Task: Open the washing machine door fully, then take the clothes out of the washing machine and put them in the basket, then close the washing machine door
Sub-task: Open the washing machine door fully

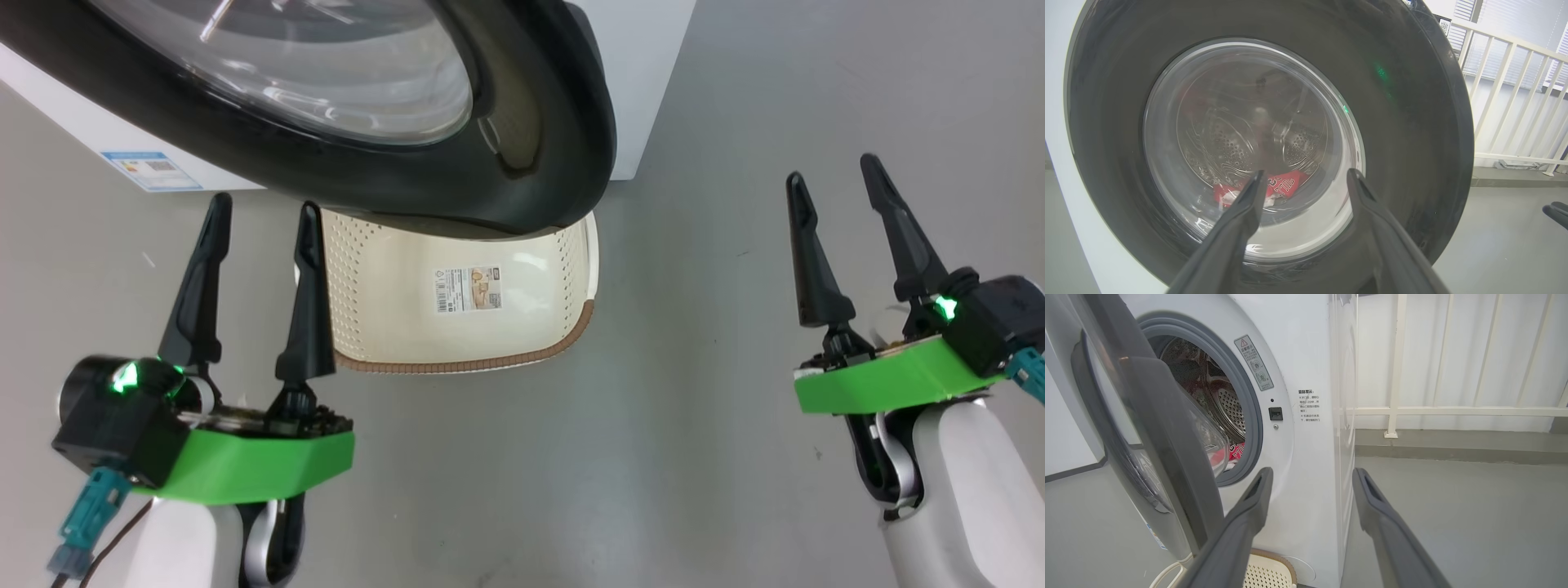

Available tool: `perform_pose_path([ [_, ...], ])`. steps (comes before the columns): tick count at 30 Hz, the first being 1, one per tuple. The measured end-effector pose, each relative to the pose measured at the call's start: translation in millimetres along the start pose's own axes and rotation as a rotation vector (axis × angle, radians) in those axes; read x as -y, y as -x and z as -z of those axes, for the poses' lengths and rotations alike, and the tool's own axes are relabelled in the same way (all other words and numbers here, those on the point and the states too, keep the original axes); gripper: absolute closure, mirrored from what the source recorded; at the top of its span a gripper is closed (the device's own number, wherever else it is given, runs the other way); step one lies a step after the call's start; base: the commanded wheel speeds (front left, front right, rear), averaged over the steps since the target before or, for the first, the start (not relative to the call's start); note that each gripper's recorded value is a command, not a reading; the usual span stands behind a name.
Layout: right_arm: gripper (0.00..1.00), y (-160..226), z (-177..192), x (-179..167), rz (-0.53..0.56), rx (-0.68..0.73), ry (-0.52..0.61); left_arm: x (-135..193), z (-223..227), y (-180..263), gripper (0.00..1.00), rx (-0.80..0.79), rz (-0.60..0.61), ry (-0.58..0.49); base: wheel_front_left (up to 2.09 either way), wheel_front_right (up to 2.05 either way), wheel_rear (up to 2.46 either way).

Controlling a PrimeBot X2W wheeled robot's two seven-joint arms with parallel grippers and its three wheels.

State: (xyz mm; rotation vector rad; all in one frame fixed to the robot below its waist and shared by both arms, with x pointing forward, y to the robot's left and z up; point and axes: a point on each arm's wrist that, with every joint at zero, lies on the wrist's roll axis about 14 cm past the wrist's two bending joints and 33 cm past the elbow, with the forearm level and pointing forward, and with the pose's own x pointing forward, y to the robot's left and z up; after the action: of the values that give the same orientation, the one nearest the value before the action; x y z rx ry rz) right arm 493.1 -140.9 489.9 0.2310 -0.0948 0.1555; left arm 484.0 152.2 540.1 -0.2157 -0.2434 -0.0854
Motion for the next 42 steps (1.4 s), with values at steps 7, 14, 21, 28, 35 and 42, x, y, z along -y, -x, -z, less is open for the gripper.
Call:
perform_pose_path([
  [7, 0.00, 9.6, 3.9, 1.0, 0.006, -0.012, 0.000, -0.7, 4.4, 3.5, 0.00, -0.015, -0.004, 0.002, 0.00, 0.00, 0.00],
  [14, 0.00, 10.5, 3.6, -2.2, -0.002, -0.012, -0.002, -0.2, 2.3, 4.4, 0.00, -0.012, -0.003, 0.001, 0.00, 0.00, 0.00],
  [21, 0.60, 8.8, 2.5, -5.7, -0.010, -0.007, -0.008, -2.3, 1.1, 7.2, 0.00, -0.015, -0.009, -0.004, 0.00, 0.00, 0.00],
  [28, 1.00, 6.6, 9.6, 3.3, 0.033, -0.018, -0.104, -4.3, 1.7, 8.9, 0.00, -0.020, -0.013, -0.007, 0.00, 0.00, 0.00],
  [35, 1.00, -20.8, 15.1, 1.1, 0.069, -0.033, -0.442, -8.2, 6.7, 9.7, 0.00, -0.032, -0.021, -0.011, 0.00, 0.00, 0.00],
  [42, 1.00, -59.7, 9.7, -17.8, 0.012, -0.076, -0.685, -14.5, 13.6, 10.6, 0.00, -0.049, -0.036, -0.015, 0.00, 0.00, 0.00],
])
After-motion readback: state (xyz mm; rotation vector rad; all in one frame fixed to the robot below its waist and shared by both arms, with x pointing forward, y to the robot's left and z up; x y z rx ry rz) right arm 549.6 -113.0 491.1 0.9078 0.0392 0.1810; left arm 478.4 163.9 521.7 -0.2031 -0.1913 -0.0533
